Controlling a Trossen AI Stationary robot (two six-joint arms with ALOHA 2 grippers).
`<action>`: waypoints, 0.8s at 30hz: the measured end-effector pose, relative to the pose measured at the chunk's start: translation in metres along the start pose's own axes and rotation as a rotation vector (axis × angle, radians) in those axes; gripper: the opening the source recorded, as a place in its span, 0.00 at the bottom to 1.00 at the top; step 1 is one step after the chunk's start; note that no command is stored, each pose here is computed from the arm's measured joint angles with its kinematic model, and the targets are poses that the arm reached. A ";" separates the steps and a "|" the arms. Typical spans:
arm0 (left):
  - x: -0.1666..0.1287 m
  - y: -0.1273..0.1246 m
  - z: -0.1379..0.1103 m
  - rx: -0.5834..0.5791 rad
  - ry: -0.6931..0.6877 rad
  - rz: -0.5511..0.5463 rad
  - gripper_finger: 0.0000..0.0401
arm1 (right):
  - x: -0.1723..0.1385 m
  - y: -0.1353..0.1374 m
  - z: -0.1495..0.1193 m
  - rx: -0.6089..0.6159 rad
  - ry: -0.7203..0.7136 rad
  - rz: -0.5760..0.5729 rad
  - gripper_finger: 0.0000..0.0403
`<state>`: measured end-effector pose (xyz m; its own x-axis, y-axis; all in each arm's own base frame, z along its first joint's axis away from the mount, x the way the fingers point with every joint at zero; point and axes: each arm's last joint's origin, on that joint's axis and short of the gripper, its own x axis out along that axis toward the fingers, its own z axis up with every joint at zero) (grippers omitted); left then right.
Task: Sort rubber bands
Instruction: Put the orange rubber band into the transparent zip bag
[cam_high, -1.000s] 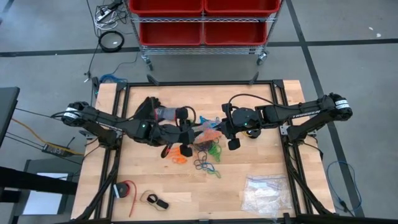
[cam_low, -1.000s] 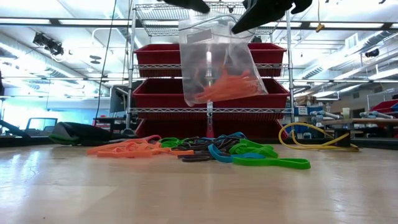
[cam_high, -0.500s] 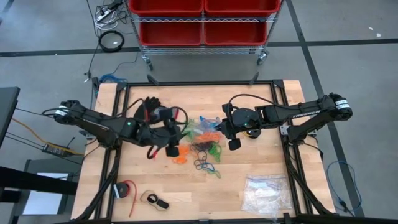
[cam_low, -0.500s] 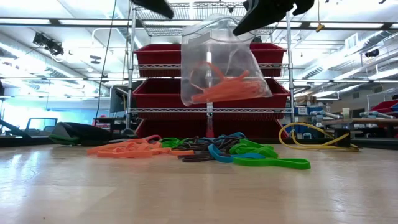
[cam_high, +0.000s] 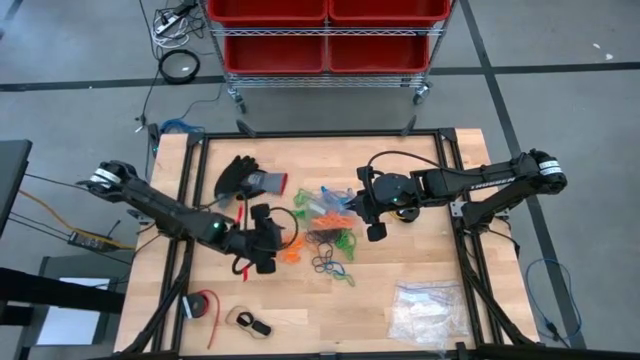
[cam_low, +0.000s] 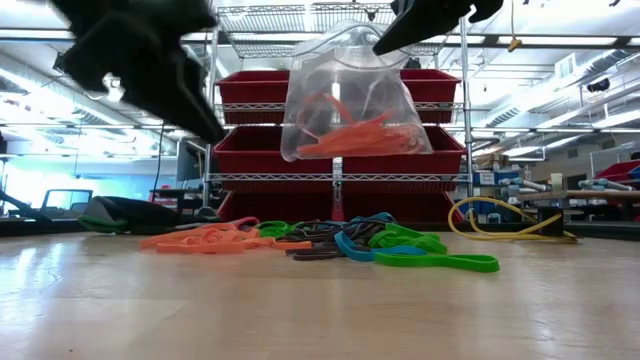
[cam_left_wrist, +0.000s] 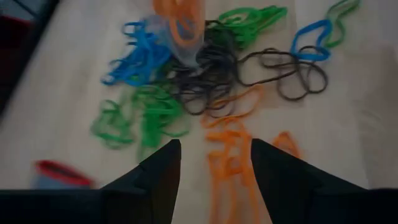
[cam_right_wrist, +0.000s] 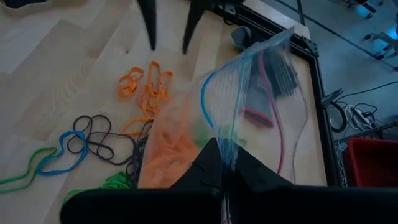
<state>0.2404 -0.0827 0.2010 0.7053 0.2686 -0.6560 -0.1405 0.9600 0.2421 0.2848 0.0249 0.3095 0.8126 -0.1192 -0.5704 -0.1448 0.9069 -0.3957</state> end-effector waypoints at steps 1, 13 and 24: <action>0.004 -0.002 -0.007 -0.024 -0.021 -0.020 0.50 | 0.000 0.000 0.000 0.000 0.000 0.000 0.00; 0.026 -0.001 -0.088 -0.274 -0.104 -0.157 0.50 | 0.000 0.000 0.000 0.000 0.000 0.000 0.00; 0.029 -0.005 -0.103 -0.265 -0.077 -0.169 0.36 | 0.000 0.000 0.000 -0.001 -0.001 -0.001 0.00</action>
<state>0.1895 -0.0717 0.1069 0.7832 0.1069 -0.6125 -0.1858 0.9803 -0.0665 0.2849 0.0246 0.3096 0.8132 -0.1200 -0.5695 -0.1441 0.9065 -0.3968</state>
